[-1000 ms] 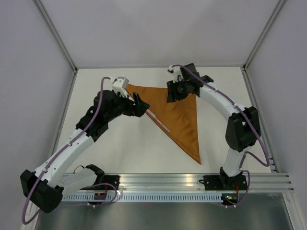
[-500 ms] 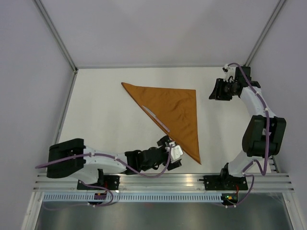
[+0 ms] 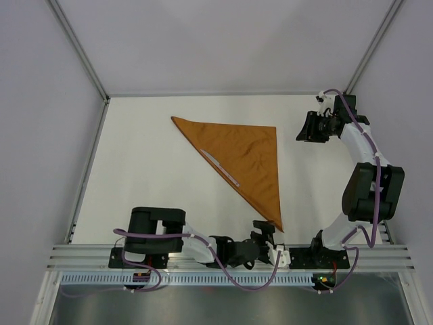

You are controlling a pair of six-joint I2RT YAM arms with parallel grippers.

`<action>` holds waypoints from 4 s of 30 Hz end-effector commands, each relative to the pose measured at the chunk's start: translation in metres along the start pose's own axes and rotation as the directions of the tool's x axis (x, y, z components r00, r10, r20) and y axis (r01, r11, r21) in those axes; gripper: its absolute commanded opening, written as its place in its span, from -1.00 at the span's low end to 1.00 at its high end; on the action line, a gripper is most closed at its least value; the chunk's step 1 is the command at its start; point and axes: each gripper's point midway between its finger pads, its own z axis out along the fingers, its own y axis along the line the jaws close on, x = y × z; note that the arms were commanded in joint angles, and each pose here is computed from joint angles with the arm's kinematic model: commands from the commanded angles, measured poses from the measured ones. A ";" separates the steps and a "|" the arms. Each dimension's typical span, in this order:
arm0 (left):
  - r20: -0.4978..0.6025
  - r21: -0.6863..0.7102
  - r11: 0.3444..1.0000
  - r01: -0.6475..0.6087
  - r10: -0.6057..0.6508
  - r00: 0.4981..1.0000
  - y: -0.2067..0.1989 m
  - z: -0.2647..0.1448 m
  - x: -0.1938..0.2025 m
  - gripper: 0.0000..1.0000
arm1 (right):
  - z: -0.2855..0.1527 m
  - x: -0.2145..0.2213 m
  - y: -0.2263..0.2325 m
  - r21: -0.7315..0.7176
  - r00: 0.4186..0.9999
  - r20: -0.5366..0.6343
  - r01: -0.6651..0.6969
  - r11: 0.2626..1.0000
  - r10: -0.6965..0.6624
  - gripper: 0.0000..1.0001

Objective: Fold the napkin, place the utensils inside, and roll it up
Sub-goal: Fold the napkin at the center of the board.

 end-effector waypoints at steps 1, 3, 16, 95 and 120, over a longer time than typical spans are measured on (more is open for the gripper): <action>0.064 -0.067 0.998 -0.014 0.019 0.998 0.012 0.018 -0.026 0.81 | -0.008 -0.007 0.004 -0.014 0.999 0.035 0.012 1.000 -0.011 -0.07; 0.051 -0.057 0.998 -0.026 0.029 0.998 0.005 0.023 -0.021 0.75 | -0.009 -0.007 0.004 -0.014 0.999 0.037 0.011 1.000 -0.011 -0.08; 0.012 -0.042 0.998 -0.043 0.044 0.999 -0.011 0.041 0.001 0.22 | -0.010 -0.008 0.005 -0.012 0.999 0.042 0.014 1.000 -0.013 -0.23; 0.303 -0.511 0.017 0.859 -0.932 0.198 0.323 -0.070 0.221 -0.95 | 0.001 0.001 0.001 -0.018 1.000 0.003 0.000 1.000 0.000 -0.43; 0.302 -0.466 -0.025 0.884 -0.944 0.133 0.330 -0.065 0.238 -0.95 | 0.005 0.005 0.001 -0.014 1.000 -0.014 0.006 1.000 -0.006 -0.43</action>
